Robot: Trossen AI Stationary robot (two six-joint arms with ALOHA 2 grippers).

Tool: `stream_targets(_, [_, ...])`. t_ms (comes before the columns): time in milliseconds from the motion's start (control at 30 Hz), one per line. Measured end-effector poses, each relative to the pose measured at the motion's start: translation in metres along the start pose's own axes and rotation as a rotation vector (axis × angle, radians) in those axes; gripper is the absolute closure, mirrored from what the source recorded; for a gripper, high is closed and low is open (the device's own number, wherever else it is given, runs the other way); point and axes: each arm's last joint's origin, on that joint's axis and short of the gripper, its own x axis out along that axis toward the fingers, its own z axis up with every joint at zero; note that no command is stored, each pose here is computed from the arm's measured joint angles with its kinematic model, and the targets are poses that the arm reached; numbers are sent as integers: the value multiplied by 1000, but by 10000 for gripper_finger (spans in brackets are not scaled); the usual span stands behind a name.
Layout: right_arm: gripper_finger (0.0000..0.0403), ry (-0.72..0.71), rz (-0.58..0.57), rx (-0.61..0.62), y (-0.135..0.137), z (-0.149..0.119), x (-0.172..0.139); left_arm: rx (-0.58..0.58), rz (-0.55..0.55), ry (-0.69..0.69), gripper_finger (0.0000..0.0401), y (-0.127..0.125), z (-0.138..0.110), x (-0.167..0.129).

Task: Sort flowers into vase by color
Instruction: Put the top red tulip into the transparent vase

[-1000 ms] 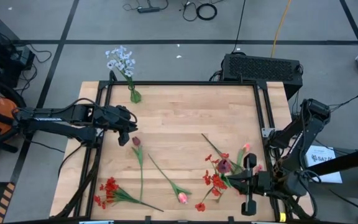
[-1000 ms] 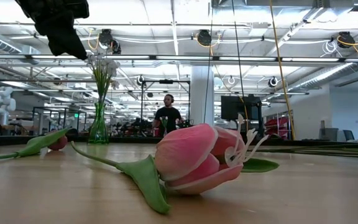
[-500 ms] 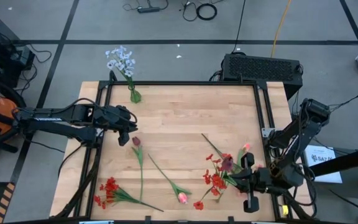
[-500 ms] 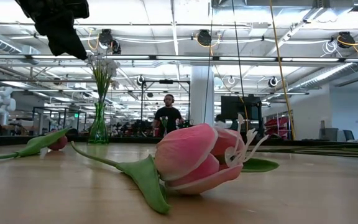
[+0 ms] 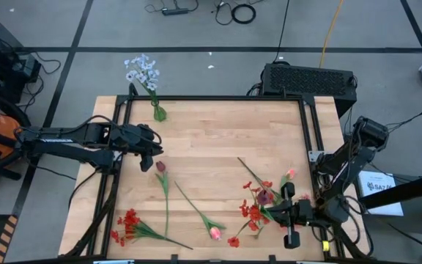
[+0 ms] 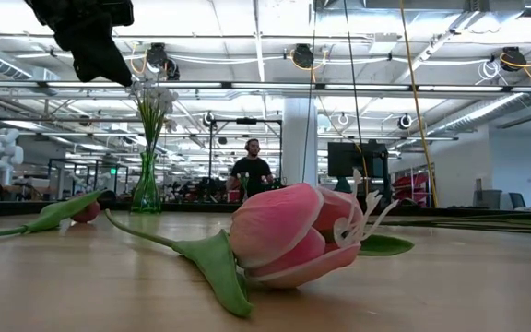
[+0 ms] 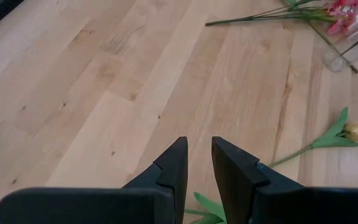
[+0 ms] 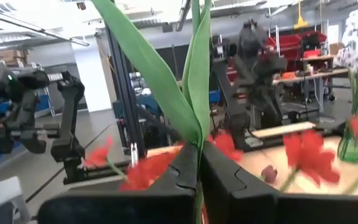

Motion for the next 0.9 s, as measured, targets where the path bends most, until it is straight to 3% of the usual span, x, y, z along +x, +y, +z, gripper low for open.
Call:
stream_targets(233, [403, 28, 11, -21, 2, -11, -3, 0, -3, 1, 322, 0, 0, 0])
stream_targets(733, [403, 119, 48, -240, 5, -27, -12, 0, -3, 2, 322, 0, 0, 0])
stream_targets(900, [403, 120, 45, -247, 5, -27, -12, 0, -3, 2, 322, 0, 0, 0])
